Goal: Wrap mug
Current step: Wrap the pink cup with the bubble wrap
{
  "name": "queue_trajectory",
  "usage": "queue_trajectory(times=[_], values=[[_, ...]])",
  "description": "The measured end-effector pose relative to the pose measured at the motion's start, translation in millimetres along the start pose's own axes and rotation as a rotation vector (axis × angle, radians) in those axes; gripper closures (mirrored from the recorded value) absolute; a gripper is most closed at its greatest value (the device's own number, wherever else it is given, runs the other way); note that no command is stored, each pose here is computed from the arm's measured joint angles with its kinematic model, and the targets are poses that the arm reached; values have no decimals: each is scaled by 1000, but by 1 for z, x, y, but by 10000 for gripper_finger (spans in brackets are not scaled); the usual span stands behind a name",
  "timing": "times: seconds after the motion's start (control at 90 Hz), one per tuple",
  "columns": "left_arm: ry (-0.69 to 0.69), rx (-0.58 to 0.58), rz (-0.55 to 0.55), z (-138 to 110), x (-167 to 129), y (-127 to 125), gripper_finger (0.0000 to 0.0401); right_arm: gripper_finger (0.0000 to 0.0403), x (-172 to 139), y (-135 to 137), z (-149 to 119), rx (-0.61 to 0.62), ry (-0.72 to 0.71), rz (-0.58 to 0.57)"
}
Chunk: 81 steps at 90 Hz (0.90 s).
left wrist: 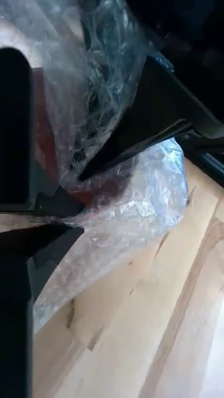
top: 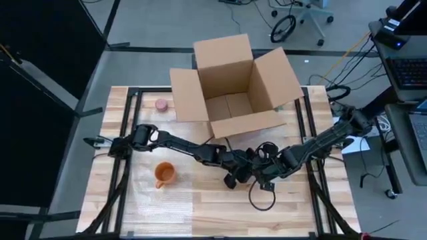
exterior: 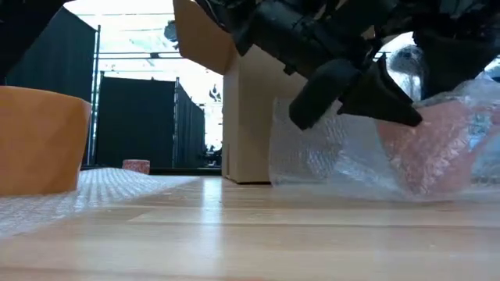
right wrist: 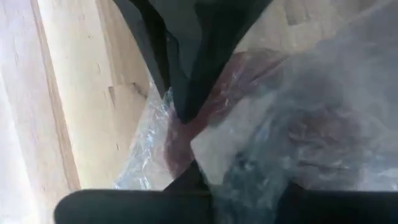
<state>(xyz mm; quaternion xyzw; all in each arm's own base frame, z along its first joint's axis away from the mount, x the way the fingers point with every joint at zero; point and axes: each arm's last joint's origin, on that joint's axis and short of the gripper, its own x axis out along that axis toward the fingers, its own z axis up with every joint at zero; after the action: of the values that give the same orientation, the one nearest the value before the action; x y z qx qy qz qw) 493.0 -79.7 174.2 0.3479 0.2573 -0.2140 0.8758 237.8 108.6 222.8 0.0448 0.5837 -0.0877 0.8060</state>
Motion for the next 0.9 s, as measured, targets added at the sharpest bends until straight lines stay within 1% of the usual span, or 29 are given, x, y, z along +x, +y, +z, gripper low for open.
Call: queue_trajectory(times=[0.133, 0.222, 0.356, 0.422, 0.533, 0.633, 0.733, 0.8, 0.9], values=[[50, -86, -48, 9, -20, 0, 400, 403, -1, 3, 5, 11, -48, 25], [89, -122, -90, 14, -32, -4, 401, 403, -1, 6, 9, 19, -92, 70], [149, -174, -159, 22, -41, -19, 401, 403, -3, 13, 18, 26, -166, 157], [179, -176, -179, 27, -42, -29, 401, 403, -3, 17, 21, 32, -198, 188], [233, -153, -167, 36, -43, -45, 401, 403, 3, 23, 26, 27, -227, 216], [250, -130, -144, 40, -43, -52, 401, 403, 12, 28, 28, 28, -206, 226], [251, -124, -139, 38, -42, -51, 401, 403, 15, 27, 29, 42, -201, 212], [247, -130, -129, 36, -42, -46, 401, 403, 11, 22, 28, 50, -194, 208], [241, -146, -111, 30, -41, -36, 401, 401, 3, 12, 26, 117, -177, 190]])
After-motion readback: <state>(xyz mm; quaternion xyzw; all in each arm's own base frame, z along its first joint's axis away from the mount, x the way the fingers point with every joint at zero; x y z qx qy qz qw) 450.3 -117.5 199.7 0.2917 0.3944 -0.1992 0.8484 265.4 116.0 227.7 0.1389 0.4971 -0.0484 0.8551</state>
